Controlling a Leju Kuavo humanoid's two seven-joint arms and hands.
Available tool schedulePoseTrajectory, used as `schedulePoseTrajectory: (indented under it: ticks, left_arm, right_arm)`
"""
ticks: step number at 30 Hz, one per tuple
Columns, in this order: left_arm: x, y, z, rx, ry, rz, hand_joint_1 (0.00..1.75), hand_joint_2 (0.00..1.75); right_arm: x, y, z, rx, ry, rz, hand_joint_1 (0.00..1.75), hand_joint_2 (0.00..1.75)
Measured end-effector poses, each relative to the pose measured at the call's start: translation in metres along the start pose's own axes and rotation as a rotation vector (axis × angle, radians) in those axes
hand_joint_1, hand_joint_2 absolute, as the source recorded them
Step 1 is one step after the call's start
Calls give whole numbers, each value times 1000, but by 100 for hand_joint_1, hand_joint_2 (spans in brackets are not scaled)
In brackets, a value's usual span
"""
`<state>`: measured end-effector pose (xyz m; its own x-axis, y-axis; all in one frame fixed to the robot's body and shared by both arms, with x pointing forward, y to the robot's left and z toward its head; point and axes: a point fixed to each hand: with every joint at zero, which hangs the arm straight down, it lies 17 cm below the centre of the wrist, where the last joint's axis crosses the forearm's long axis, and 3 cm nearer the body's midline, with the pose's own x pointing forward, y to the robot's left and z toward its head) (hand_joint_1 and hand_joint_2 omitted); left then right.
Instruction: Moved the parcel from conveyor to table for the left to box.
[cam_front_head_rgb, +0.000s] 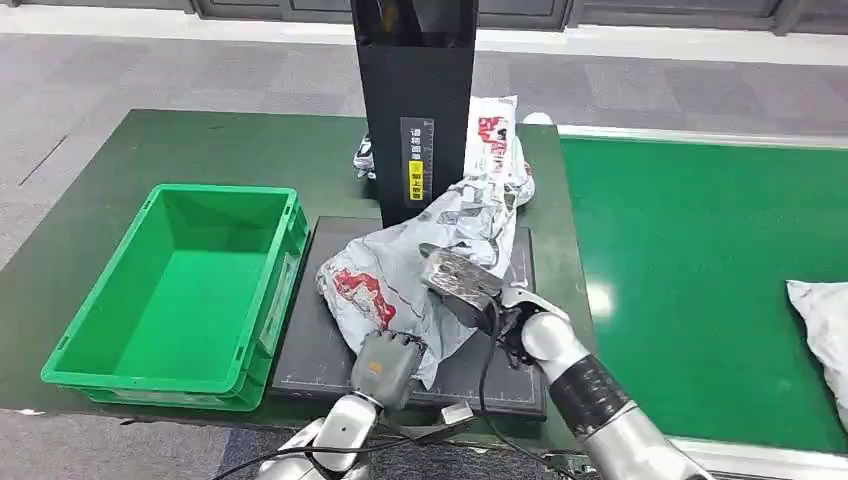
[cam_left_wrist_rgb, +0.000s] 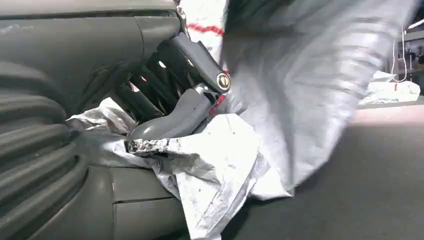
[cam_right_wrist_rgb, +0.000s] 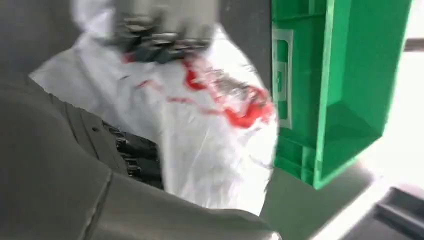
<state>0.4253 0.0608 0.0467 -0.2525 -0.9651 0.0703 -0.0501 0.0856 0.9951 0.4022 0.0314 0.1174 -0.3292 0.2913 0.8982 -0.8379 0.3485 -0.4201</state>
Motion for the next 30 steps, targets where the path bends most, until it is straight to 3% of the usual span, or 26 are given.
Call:
schedulePoseTrajectory:
  ticks: [8,30]
  left_arm:
    - [-11,3,7,-2,11,-9,175,175]
    - [-25,2,20,-20,80,5,175,175]
  right_arm:
    - [3,-5,73,-100,-114,33,0,0]
    - [0,-16,171,-423,-106,44,0,0]
